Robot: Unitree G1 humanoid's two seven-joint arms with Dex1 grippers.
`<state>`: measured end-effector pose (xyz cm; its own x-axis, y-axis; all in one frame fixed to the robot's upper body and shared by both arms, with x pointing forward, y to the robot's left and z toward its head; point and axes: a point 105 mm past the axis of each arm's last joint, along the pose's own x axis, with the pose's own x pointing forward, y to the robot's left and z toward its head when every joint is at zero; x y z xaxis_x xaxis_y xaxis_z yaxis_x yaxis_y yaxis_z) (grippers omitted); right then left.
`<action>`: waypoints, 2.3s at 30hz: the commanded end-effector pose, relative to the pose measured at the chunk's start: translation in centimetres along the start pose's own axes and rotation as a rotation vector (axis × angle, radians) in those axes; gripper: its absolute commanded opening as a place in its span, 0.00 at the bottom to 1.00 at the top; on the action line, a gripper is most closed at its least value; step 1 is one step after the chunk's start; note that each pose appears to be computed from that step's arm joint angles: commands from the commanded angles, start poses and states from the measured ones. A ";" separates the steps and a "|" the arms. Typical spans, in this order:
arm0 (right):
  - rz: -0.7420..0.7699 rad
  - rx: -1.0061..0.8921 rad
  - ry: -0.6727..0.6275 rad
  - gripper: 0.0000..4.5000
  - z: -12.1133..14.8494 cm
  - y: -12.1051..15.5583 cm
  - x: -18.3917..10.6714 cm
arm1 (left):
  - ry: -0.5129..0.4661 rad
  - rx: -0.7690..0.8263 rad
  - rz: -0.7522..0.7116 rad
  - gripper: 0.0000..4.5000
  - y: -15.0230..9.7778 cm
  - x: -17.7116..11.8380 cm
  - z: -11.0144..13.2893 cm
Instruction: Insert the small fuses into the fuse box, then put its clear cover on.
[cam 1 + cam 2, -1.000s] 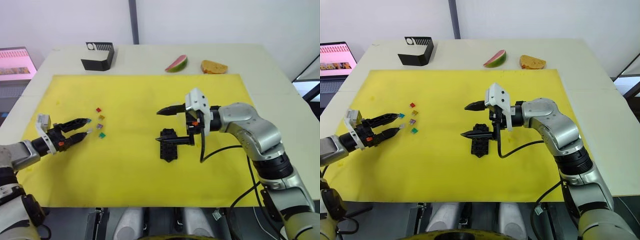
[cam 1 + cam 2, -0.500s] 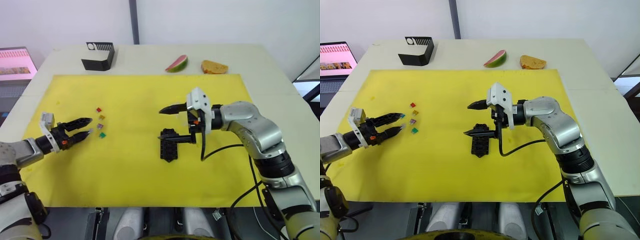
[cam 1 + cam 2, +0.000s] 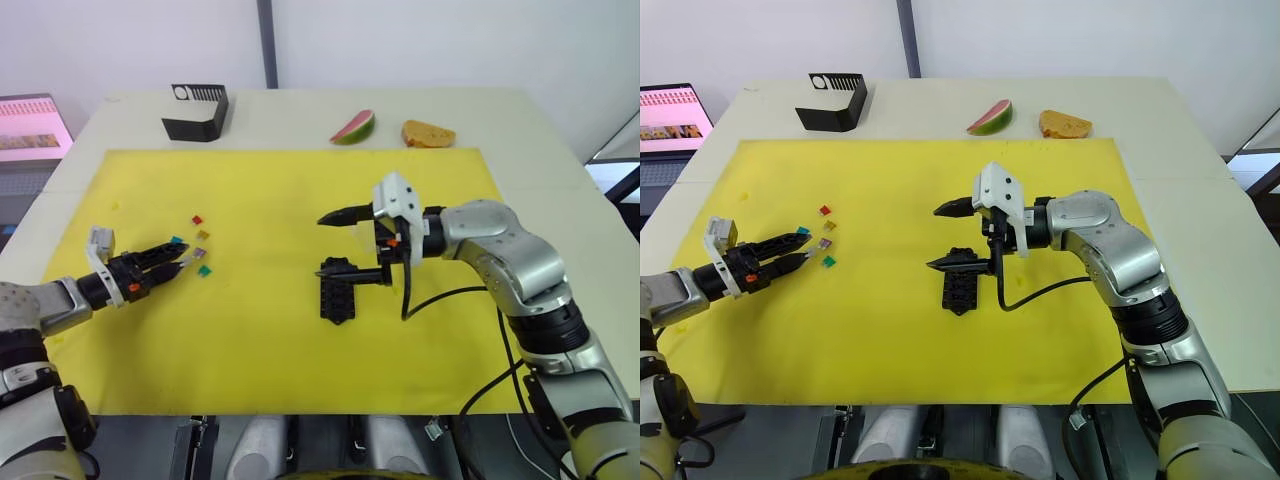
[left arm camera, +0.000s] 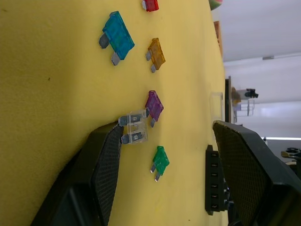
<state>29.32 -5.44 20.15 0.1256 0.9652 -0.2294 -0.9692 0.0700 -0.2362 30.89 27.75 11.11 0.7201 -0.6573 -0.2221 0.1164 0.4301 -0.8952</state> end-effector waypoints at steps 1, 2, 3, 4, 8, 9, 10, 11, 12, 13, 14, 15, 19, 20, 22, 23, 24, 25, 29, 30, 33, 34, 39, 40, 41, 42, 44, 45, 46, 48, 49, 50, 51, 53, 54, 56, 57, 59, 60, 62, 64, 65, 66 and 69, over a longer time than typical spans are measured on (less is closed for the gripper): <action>-0.015 -0.054 -0.033 1.00 1.6 -0.4 -0.5 | 0.016 -0.017 0.045 0.59 1.2 0.2 -0.6; -0.016 -0.054 -0.034 1.00 1.6 -0.4 -0.5 | 0.019 -0.017 0.055 0.52 1.5 0.2 -0.7; -0.016 -0.054 -0.034 1.00 1.6 -0.4 -0.5 | 0.022 -0.017 0.060 0.52 1.6 0.1 -0.8; -0.016 -0.054 -0.034 1.00 1.6 -0.4 -0.5 | 0.023 -0.021 0.057 0.52 1.6 0.1 -0.8; -0.020 -0.052 -0.030 1.00 1.5 -0.4 -0.6 | 0.035 -0.019 0.060 0.52 1.8 0.1 -1.1; -0.019 -0.052 -0.027 1.00 1.4 -0.4 -0.6 | 0.033 -0.021 0.064 0.52 1.9 0.0 -1.1; -0.019 -0.052 -0.026 1.00 1.4 -0.4 -0.6 | 0.032 -0.022 0.067 0.52 1.9 0.0 -1.1; -0.018 -0.052 -0.025 1.00 1.4 -0.4 -0.6 | 0.029 -0.023 0.068 0.52 2.0 0.0 -1.0; -0.018 -0.052 -0.025 1.00 1.4 -0.4 -0.7 | 0.028 -0.023 0.068 0.52 2.0 0.0 -1.0; -0.018 -0.053 -0.025 1.00 1.5 -0.4 -0.7 | 0.028 -0.020 0.069 0.52 2.0 0.0 -1.0; -0.018 -0.054 -0.026 1.00 1.5 -0.5 -0.7 | 0.026 -0.017 0.073 0.46 2.1 0.0 -1.0; -0.018 -0.055 -0.026 1.00 1.5 -0.5 -0.7 | 0.023 -0.012 0.079 0.40 2.2 0.1 -1.0; -0.018 -0.058 -0.029 1.00 1.6 -0.5 -0.7 | 0.026 0.001 0.122 0.02 2.8 -0.3 -1.1; -0.018 -0.059 -0.031 1.00 1.6 -0.5 -0.7 | 0.023 0.000 0.125 0.01 2.9 -0.5 -1.1; -0.017 -0.060 -0.038 1.00 1.7 -0.5 -0.6 | 0.019 0.003 0.122 0.01 2.6 -1.2 -0.9; -0.017 -0.060 -0.041 1.00 1.7 -0.5 -0.5 | 0.015 0.007 0.120 0.01 2.4 -1.6 -0.7; -0.017 -0.062 -0.044 1.00 1.7 -0.5 -0.5 | 0.012 0.012 0.119 0.01 2.2 -1.9 -0.6; -0.018 -0.063 -0.047 1.00 1.8 -0.6 -0.5 | 0.008 0.017 0.117 0.01 1.9 -2.3 -0.4; -0.027 -0.056 -0.074 1.00 2.2 -0.7 -0.4 | -0.024 0.053 0.074 0.01 -0.3 -3.7 0.9; -0.032 -0.049 -0.086 1.00 2.3 -0.6 -0.5 | -0.031 0.068 0.056 0.01 -1.1 -4.0 1.2; -0.053 -0.001 -0.137 1.00 2.8 -0.4 -0.8 | -0.035 0.142 -0.048 0.01 -4.9 -4.1 1.8; -0.067 0.032 -0.166 1.00 3.0 -0.2 -1.0 | -0.038 0.189 -0.096 0.01 -6.5 -4.0 1.9; -0.154 0.227 -0.327 1.00 4.1 0.0 -1.1 | -0.018 0.341 -0.305 0.01 -12.0 -1.5 0.8; -0.164 0.256 -0.352 1.00 4.2 0.1 -1.1 | -0.013 0.352 -0.332 0.01 -12.7 -0.9 0.4; -0.167 0.280 -0.374 1.00 4.5 0.1 -1.0 | -0.014 0.360 -0.356 0.01 -13.2 -0.3 0.2; -0.170 0.322 -0.418 1.00 4.8 0.1 -0.8 | -0.001 0.371 -0.425 0.01 -14.5 0.3 -0.3; -0.188 0.404 -0.494 1.00 5.6 -0.2 -0.5 | 0.011 0.406 -0.570 0.01 -17.1 1.1 -1.2; -0.194 0.436 -0.518 1.00 5.8 -0.3 -0.4 | 0.006 0.424 -0.608 0.01 -18.0 1.5 -1.6; -0.201 0.459 -0.537 1.00 6.1 -0.5 -0.3 | -0.004 0.430 -0.628 0.01 -18.6 1.9 -1.7; -0.212 0.515 -0.586 1.00 6.6 -0.9 -0.1 | -0.016 0.408 -0.705 0.01 -20.0 2.9 -2.1; -0.217 0.531 -0.602 1.00 6.8 -1.0 0.1 | -0.018 0.400 -0.746 0.01 -20.8 3.2 -2.4; -0.220 0.542 -0.610 1.00 7.0 -1.0 0.3 | -0.025 0.397 -0.780 0.01 -21.5 3.4 -2.7; -0.223 0.549 -0.615 1.00 7.0 -1.0 0.6 | -0.023 0.387 -0.803 0.01 -22.0 3.8 -3.1; -0.230 0.573 -0.635 1.00 7.1 -1.2 1.1 | -0.027 0.366 -0.818 0.01 -22.7 4.6 -3.5; -0.237 0.590 -0.646 1.00 7.2 -1.3 1.2 | -0.030 0.355 -0.819 0.01 -22.9 5.0 -3.6; -0.247 0.613 -0.659 1.00 7.2 -1.5 1.4 | -0.038 0.340 -0.834 0.01 -23.6 5.3 -3.6; -0.250 0.619 -0.663 1.00 7.3 -1.6 1.4 | -0.041 0.334 -0.845 0.01 -23.9 5.4 -3.6; -0.245 0.627 -0.680 1.00 7.6 -1.6 1.5 | -0.044 0.327 -0.852 0.01 -24.2 5.5 -3.6; -0.243 0.630 -0.687 1.00 7.7 -1.6 1.5 | -0.045 0.324 -0.851 0.01 -24.3 5.5 -3.6; -0.247 0.630 -0.693 1.00 7.8 -1.6 1.5 | -0.046 0.318 -0.842 0.01 -24.1 5.7 -3.6; -0.249 0.630 -0.703 0.87 8.1 -1.7 1.4 | -0.051 0.310 -0.833 0.00 -23.8 5.8 -3.5; -0.251 0.634 -0.713 0.80 8.2 -1.8 1.3 | -0.052 0.308 -0.831 0.00 -23.6 5.8 -3.5; -0.253 0.642 -0.724 0.71 8.3 -1.9 1.3 | -0.051 0.306 -0.830 0.00 -23.5 5.8 -3.6; -0.256 0.659 -0.742 0.71 8.7 -2.3 1.1 | -0.050 0.304 -0.828 0.00 -23.1 5.7 -3.6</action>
<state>30.18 -2.22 27.36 0.4198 0.8135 0.4024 -0.8693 0.2329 0.4360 30.68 11.71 27.96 0.3930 -0.8077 0.4395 0.7484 0.0033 -0.6633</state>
